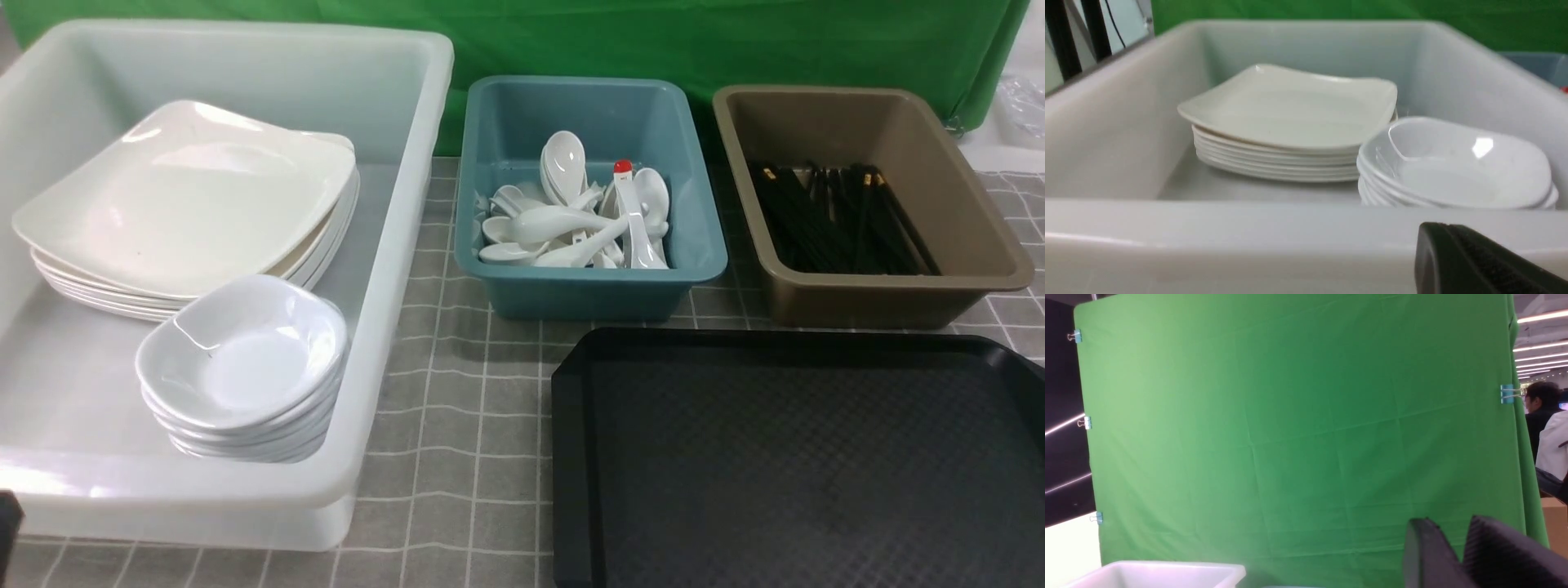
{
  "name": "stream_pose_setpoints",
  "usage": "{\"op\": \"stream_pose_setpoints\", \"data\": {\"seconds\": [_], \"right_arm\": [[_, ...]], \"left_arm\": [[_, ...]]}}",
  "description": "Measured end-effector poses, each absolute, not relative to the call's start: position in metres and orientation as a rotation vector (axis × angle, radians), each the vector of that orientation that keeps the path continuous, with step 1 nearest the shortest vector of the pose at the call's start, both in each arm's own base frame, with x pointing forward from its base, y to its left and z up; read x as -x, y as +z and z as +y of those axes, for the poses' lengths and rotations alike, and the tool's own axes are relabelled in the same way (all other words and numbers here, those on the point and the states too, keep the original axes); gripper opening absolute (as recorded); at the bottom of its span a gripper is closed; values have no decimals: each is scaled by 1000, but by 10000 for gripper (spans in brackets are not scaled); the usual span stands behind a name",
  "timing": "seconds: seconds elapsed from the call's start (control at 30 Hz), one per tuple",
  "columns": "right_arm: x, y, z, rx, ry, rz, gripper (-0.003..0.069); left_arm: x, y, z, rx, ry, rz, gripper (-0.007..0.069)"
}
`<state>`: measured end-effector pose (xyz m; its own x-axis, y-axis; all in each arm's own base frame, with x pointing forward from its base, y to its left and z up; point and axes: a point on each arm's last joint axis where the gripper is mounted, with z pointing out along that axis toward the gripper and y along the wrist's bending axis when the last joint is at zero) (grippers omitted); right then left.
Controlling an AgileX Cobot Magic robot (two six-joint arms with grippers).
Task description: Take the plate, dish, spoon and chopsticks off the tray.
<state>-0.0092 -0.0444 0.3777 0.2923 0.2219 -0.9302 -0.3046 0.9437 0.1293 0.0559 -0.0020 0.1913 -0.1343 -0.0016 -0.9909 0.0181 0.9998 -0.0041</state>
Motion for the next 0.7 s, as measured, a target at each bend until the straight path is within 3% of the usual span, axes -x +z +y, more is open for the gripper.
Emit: {"op": "stream_pose_setpoints", "data": {"seconds": [0.7], "right_arm": [[9,378,-44,77,351,1225,235]], "left_arm": [[-56,191,-2,1,-35,1710,5]]}}
